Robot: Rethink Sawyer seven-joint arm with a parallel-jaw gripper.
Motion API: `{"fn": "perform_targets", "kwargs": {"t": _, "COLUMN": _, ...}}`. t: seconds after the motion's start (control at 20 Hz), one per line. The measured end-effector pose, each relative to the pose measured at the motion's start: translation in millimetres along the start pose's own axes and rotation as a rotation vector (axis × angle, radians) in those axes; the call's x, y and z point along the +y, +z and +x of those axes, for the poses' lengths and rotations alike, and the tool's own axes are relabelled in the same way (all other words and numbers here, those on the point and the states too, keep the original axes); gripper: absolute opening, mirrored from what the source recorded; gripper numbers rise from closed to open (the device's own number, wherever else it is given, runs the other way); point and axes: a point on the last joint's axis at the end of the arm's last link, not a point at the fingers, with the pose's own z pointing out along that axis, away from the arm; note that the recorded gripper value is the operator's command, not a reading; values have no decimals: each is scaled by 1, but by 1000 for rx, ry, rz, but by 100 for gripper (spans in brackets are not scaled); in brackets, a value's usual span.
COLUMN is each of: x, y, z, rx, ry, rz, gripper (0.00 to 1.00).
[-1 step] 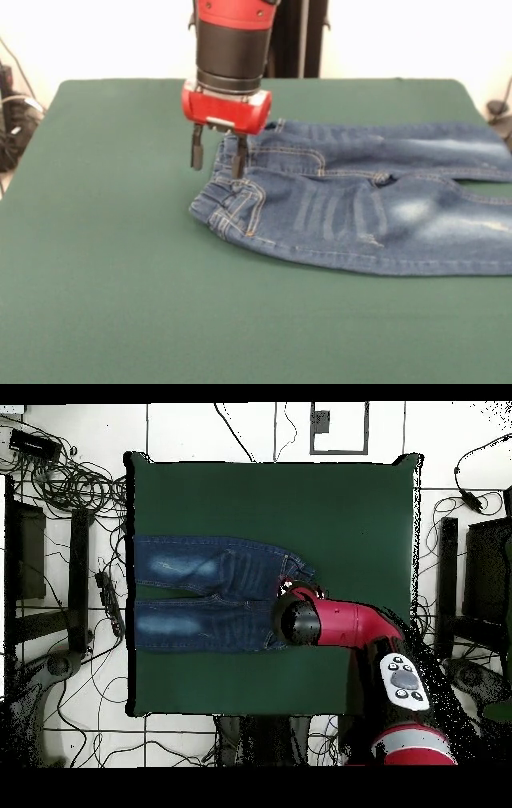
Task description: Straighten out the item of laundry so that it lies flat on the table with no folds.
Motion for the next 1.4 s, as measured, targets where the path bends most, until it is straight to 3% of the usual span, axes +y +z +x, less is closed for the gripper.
{"fn": "perform_targets", "kwargs": {"t": 0.3, "x": -14, "y": 12, "z": 4, "rx": 18, "ry": 21, "rz": -7, "gripper": 100}}
{"fn": "perform_targets", "kwargs": {"t": 0.65, "x": -26, "y": 18, "z": -3, "rx": 18, "ry": 55, "rz": -52, "gripper": 100}}
{"fn": "perform_targets", "kwargs": {"t": 1.4, "x": -2, "y": 17, "z": 11, "rx": 47, "ry": 53, "rz": -117, "gripper": 100}}
